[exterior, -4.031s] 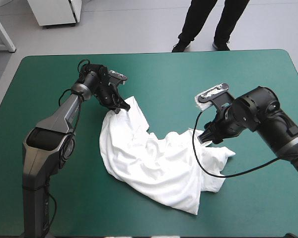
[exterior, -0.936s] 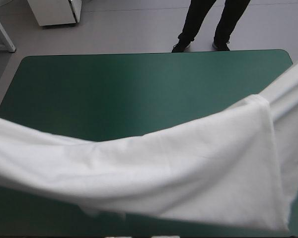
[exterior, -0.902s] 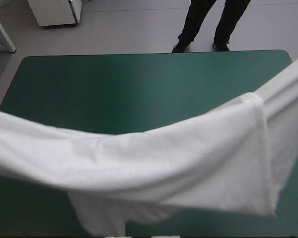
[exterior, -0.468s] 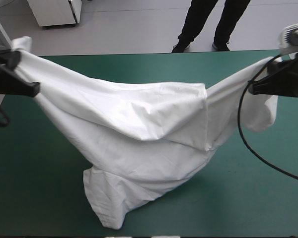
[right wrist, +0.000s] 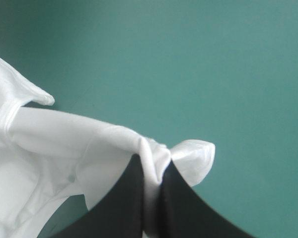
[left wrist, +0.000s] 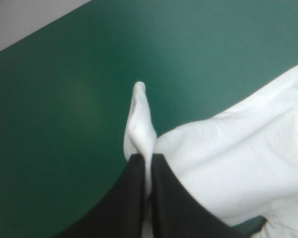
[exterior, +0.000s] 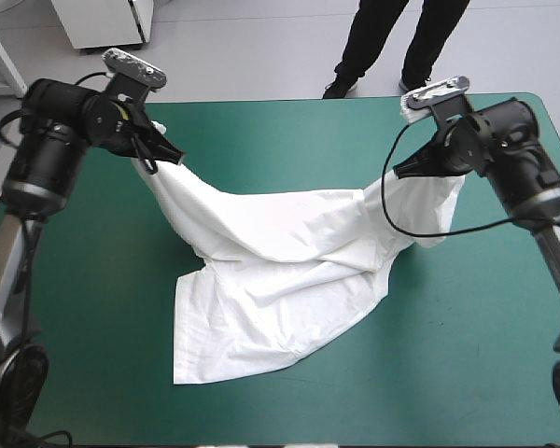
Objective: Fold the cloth
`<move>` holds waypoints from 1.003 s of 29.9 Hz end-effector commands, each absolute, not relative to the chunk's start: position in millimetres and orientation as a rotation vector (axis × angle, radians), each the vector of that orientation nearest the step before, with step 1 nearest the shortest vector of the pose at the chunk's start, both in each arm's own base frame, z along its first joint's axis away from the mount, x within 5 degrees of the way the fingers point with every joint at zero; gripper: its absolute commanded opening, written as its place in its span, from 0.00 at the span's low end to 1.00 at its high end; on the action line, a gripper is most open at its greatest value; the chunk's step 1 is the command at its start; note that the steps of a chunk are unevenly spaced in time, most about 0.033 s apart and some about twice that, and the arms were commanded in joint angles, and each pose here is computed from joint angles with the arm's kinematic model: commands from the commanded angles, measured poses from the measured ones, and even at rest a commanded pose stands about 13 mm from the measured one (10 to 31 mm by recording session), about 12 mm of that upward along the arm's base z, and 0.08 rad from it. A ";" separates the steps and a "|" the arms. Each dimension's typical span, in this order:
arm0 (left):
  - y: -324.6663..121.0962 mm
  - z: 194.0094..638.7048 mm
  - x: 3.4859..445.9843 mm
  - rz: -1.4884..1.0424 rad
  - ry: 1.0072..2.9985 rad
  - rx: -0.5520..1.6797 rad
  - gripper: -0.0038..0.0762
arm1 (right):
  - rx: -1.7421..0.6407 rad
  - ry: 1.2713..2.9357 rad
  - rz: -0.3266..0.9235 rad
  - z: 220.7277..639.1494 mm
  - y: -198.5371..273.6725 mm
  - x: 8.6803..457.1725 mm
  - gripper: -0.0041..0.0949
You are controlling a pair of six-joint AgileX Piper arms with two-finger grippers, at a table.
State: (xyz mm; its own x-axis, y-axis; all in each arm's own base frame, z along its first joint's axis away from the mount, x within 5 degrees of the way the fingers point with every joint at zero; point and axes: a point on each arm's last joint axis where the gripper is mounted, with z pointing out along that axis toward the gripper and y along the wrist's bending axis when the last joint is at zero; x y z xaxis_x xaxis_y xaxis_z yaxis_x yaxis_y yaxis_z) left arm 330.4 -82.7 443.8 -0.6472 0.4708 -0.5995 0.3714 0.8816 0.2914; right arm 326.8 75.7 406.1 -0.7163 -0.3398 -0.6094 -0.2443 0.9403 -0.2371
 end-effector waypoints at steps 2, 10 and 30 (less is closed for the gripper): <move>-91.3 426.2 365.9 0.153 2.280 0.577 0.02 | -0.394 2.361 -0.220 387.4 70.4 366.9 0.03; -103.1 376.0 413.0 0.109 2.298 0.581 0.02 | -0.333 2.422 -0.070 351.8 57.3 426.2 0.03; -82.2 344.3 450.7 -0.206 2.399 0.493 0.40 | -0.271 2.436 0.207 332.7 9.6 457.2 0.46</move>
State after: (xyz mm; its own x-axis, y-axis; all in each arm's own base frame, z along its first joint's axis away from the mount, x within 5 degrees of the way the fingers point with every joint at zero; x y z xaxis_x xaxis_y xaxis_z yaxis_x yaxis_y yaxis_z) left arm 461.6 -89.1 305.3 -0.7536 0.3321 -0.5672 0.3947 0.9187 0.0134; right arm 464.7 22.3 284.7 -0.8307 -0.1846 -0.5253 -0.2567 0.9642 0.0671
